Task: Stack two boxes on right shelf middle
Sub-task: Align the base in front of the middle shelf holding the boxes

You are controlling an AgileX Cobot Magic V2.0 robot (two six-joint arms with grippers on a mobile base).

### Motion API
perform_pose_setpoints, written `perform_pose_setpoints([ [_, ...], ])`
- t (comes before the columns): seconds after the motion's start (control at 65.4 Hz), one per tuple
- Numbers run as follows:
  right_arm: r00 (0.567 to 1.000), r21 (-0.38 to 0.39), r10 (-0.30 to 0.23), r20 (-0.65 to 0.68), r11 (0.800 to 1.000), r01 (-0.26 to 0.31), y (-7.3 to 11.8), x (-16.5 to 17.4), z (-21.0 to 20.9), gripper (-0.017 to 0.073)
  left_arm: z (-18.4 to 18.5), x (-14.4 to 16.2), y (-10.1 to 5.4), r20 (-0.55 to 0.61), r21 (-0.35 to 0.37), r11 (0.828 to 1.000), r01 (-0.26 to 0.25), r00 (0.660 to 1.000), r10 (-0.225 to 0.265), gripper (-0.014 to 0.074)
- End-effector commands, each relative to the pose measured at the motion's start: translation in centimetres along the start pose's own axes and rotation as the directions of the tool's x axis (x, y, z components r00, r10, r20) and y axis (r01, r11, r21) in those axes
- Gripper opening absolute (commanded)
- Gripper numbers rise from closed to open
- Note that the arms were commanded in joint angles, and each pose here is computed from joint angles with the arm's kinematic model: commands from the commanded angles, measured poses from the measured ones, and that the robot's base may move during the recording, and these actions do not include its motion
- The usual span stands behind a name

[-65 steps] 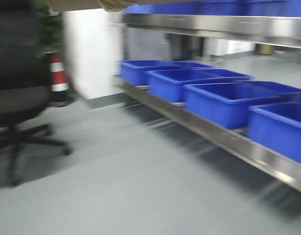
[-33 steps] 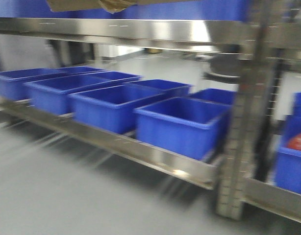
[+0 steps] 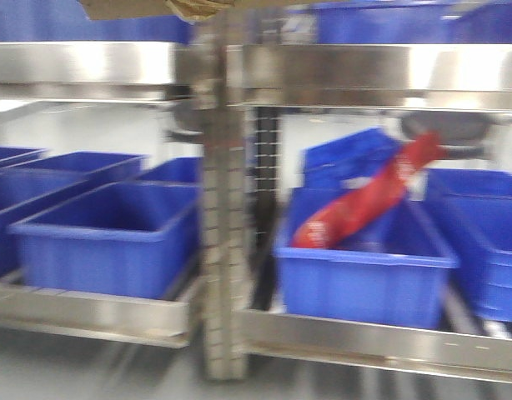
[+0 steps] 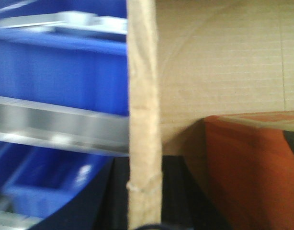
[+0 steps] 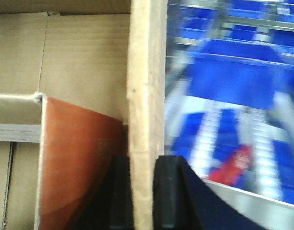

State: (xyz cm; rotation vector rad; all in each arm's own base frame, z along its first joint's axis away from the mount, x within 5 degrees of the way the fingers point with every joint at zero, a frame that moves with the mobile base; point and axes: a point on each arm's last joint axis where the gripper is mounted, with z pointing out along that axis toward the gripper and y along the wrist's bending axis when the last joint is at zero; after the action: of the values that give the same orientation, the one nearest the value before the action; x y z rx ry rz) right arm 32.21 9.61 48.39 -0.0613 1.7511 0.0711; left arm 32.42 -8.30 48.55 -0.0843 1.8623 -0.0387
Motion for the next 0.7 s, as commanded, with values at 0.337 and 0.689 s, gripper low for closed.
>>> perform_pose_setpoints([
  [0.337,0.995,-0.015,-0.017,0.101,1.0,0.019,-0.31,-1.62,-1.1,-0.0167,-0.3,-0.62,0.38,0.037,-0.015,1.0,-0.018,0.999,0.019,-0.0111],
  [0.689,0.995,-0.015,-0.017,0.101,1.0,0.019,-0.31,-1.62,-1.1,-0.0167,-0.3,-0.62,0.38,0.037,-0.015,1.0,-0.018,0.999,0.019,-0.0111],
])
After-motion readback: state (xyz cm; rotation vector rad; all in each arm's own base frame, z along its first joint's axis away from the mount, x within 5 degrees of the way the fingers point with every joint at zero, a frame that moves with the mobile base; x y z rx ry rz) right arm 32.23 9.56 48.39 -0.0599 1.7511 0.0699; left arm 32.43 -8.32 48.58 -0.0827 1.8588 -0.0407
